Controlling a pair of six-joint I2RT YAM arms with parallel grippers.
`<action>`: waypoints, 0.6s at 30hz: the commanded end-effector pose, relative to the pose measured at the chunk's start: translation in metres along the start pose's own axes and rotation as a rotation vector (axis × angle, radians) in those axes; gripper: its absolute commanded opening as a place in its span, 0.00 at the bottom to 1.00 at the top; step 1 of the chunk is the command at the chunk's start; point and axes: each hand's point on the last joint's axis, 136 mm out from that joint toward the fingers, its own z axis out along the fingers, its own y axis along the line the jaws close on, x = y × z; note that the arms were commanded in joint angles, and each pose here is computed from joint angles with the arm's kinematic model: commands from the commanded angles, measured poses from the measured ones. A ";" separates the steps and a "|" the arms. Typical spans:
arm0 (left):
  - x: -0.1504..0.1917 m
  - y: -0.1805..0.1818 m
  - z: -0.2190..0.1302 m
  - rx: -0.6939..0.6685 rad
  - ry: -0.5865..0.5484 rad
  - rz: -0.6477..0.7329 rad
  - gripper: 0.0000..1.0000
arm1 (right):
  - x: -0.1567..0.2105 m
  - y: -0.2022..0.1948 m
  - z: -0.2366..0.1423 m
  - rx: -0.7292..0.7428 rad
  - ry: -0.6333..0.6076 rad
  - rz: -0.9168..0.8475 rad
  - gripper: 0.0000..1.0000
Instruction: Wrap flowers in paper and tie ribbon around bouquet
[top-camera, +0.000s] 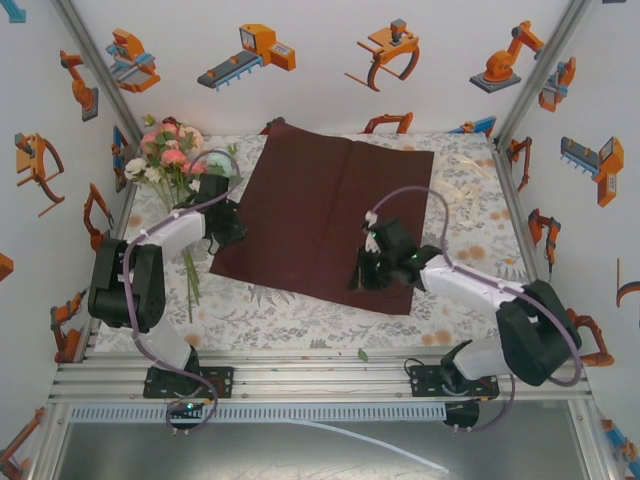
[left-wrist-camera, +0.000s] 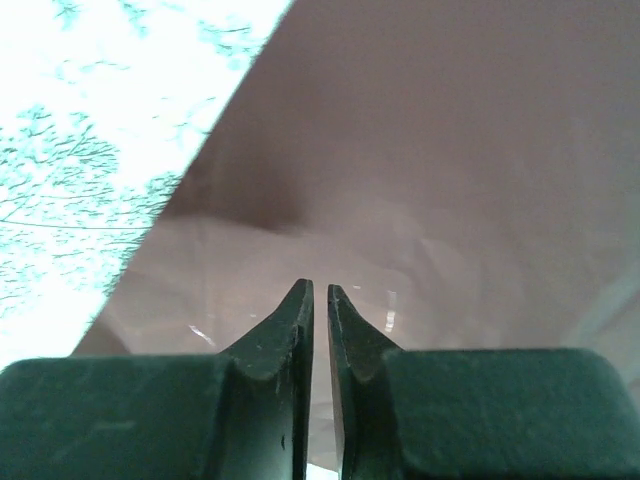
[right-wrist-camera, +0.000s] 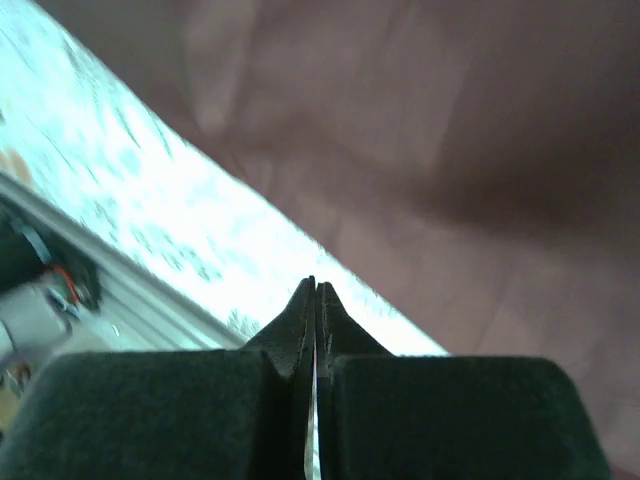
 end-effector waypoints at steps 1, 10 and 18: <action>0.009 -0.046 -0.021 0.155 -0.010 0.056 0.19 | -0.091 -0.040 -0.044 0.173 -0.291 -0.026 0.00; 0.089 -0.043 0.007 0.050 0.165 0.051 0.00 | -0.170 -0.185 -0.034 0.456 -0.355 0.081 0.00; 0.085 -0.005 0.021 -0.112 0.192 0.094 0.00 | -0.107 -0.215 -0.009 0.488 -0.225 0.249 0.00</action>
